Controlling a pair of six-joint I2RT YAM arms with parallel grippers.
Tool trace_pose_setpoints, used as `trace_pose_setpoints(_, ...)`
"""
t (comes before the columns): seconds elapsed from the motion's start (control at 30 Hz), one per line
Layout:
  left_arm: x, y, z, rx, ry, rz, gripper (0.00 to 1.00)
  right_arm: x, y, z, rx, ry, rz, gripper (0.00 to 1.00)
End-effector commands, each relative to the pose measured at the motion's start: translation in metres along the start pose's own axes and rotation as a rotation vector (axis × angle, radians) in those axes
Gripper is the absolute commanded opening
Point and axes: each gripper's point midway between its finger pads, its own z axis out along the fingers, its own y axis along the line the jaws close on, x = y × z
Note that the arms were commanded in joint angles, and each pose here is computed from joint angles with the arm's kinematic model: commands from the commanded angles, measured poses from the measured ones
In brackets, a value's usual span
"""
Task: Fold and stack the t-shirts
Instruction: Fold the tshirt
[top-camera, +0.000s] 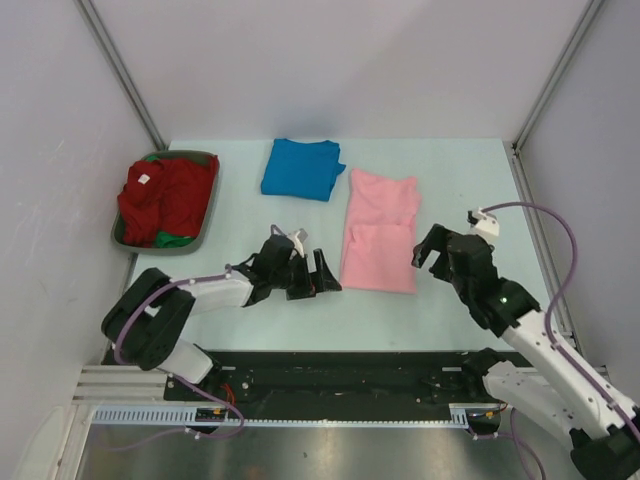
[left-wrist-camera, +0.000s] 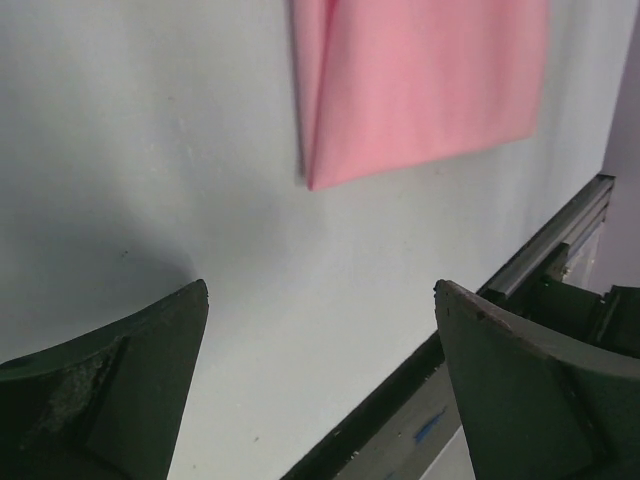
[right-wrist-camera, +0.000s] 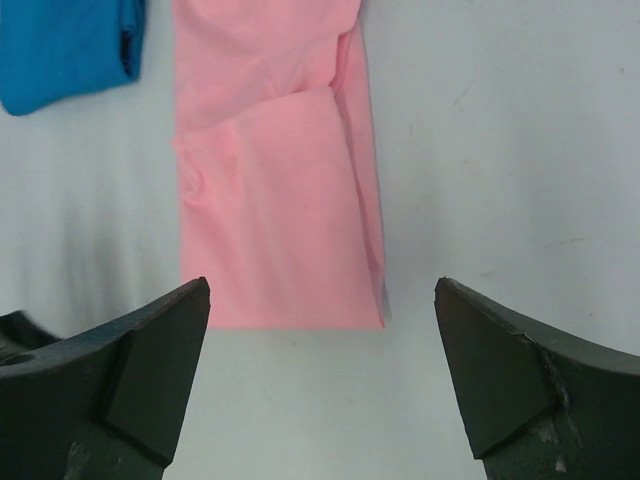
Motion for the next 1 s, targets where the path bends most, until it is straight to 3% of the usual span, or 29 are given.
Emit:
trace_pose_setpoints(0.0, -0.007, 0.002, 0.018, -0.016, -0.006, -0.005, 1.00, 0.002, 0.000, -0.025, -0.063, 0.007, 0.070, 1.00)
trace_pose_setpoints(0.4, 0.026, 0.031, 0.065, -0.214, 0.150, 0.019, 1.00, 0.020, -0.018, -0.054, -0.067, 0.042, 0.082, 1.00)
trace_pose_setpoints(0.53, 0.035, 0.045, 0.071, -0.264, 0.179, 0.020, 0.93, 0.027, -0.020, -0.055, -0.077, 0.060, 0.087, 1.00)
trace_pose_setpoints(0.63, 0.040, 0.051, 0.077, -0.274, 0.203, 0.008, 0.70, 0.031, -0.019, -0.056, -0.089, 0.076, 0.093, 1.00)
trace_pose_setpoints(0.67, 0.041, 0.050, 0.080, -0.266, 0.201, 0.006, 0.52, 0.034, -0.018, -0.056, -0.093, 0.087, 0.097, 1.00)
trace_pose_setpoints(0.73, 0.041, 0.052, 0.084, -0.267, 0.204, 0.002, 0.28, 0.040, -0.016, -0.055, -0.101, 0.109, 0.099, 1.00)
trace_pose_setpoints(0.77, 0.041, 0.053, 0.085, -0.273, 0.206, -0.004, 0.01, 0.044, -0.018, -0.053, -0.094, 0.119, 0.104, 1.00)
trace_pose_setpoints(0.97, 0.037, 0.045, 0.084, -0.242, 0.185, -0.002, 0.00, 0.060, -0.021, -0.038, -0.066, 0.151, 0.119, 1.00)
